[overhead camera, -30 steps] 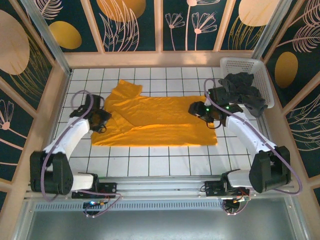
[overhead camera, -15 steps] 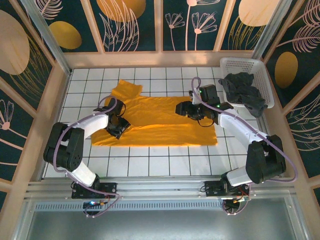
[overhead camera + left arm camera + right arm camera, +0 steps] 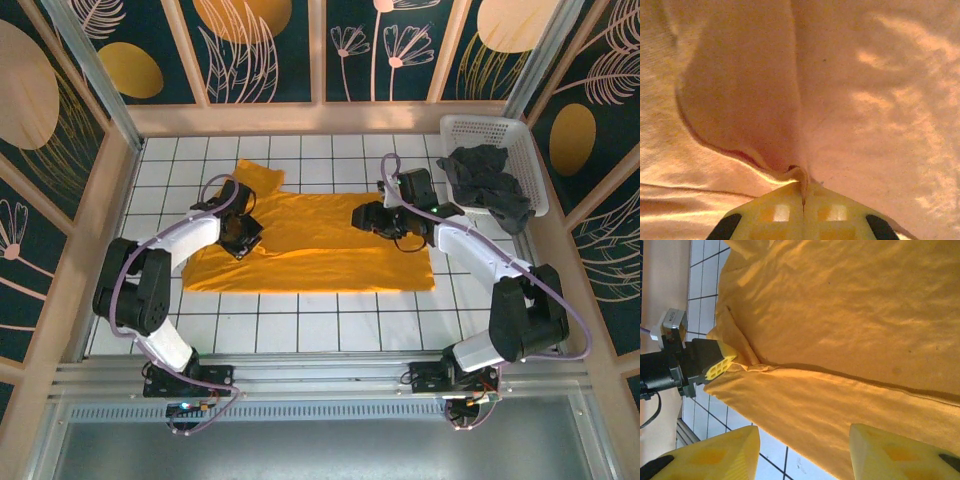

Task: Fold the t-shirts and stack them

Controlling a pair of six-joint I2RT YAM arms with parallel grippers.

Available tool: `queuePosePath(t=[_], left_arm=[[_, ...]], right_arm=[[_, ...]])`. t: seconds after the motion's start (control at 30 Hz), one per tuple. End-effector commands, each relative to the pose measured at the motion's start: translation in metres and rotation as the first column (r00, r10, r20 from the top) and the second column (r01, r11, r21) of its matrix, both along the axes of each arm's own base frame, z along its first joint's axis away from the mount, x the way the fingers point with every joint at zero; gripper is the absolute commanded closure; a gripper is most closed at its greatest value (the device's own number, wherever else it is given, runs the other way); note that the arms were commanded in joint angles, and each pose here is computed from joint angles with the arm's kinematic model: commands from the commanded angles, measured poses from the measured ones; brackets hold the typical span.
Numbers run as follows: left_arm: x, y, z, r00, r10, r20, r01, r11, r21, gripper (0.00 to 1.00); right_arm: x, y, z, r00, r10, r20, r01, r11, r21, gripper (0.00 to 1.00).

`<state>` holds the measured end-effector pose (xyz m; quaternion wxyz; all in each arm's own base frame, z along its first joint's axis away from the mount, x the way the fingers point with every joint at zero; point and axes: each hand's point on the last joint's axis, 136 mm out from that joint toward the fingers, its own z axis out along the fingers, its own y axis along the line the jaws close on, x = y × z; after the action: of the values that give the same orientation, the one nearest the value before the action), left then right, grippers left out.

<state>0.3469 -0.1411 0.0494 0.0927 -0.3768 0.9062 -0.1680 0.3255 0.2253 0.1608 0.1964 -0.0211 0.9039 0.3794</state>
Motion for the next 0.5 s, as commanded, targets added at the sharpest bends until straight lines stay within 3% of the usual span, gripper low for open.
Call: queuePosePath(t=[0.0,0.47], left_arm=[[0.005,-0.014,-0.005,0.996,-0.088,-0.028,0.089,0.996,0.02,1.0],[0.039,-0.037,-0.008,0.948,-0.311,-0.064,0.318,0.931,0.178,1.0]], right_arm=[[0.013,-0.002,0.01,0.999,-0.021,0.034,0.021,1.0,0.005,0.5],[0.01,-0.008,0.007,0.999,-0.032,0.008,0.032,0.999,0.002,0.52]])
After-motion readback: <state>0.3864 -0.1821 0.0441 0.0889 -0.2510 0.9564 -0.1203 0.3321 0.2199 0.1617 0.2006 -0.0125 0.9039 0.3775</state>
